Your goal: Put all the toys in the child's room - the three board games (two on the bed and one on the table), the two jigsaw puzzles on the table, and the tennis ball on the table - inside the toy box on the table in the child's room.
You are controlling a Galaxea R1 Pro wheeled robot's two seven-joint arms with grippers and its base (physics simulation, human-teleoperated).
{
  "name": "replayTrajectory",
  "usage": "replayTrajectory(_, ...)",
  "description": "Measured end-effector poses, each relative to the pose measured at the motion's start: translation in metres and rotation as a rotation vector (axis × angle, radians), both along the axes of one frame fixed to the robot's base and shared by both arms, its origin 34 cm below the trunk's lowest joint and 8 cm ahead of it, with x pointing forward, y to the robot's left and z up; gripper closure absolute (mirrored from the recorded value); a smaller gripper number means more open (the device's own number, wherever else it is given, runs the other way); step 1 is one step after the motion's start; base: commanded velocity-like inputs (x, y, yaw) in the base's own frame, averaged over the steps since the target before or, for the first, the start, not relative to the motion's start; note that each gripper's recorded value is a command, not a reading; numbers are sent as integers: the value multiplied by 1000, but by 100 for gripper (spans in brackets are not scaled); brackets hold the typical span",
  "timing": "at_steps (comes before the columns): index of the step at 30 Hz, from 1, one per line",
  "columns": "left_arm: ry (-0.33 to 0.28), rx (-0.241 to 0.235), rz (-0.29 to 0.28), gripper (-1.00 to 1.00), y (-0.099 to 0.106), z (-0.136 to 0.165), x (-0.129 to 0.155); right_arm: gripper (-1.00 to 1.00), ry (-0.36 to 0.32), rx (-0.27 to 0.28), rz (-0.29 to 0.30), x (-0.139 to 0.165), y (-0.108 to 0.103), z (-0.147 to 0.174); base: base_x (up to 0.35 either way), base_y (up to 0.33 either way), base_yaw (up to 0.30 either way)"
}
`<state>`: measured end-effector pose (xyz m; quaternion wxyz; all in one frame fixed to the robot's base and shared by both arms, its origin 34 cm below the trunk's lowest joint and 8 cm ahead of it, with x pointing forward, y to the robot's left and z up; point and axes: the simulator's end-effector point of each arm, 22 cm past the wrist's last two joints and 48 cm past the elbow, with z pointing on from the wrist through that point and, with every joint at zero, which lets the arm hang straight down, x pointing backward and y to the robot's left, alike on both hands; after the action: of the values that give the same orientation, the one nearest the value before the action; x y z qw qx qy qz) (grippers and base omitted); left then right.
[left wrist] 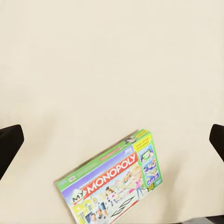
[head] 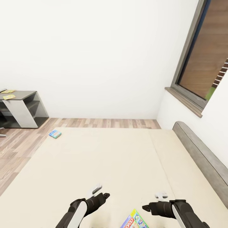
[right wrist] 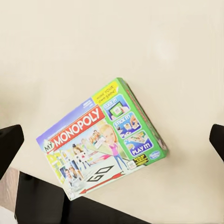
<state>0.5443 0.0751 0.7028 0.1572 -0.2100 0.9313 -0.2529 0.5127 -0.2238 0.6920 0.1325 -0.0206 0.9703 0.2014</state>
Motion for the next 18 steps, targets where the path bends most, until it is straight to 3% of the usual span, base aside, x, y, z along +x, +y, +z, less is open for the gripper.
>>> replayTrajectory(18, 19, 10, -5, -100, 0, -11, -6, -100, 16, -5, 1, -8, -3, -15, 0, 0, 0)
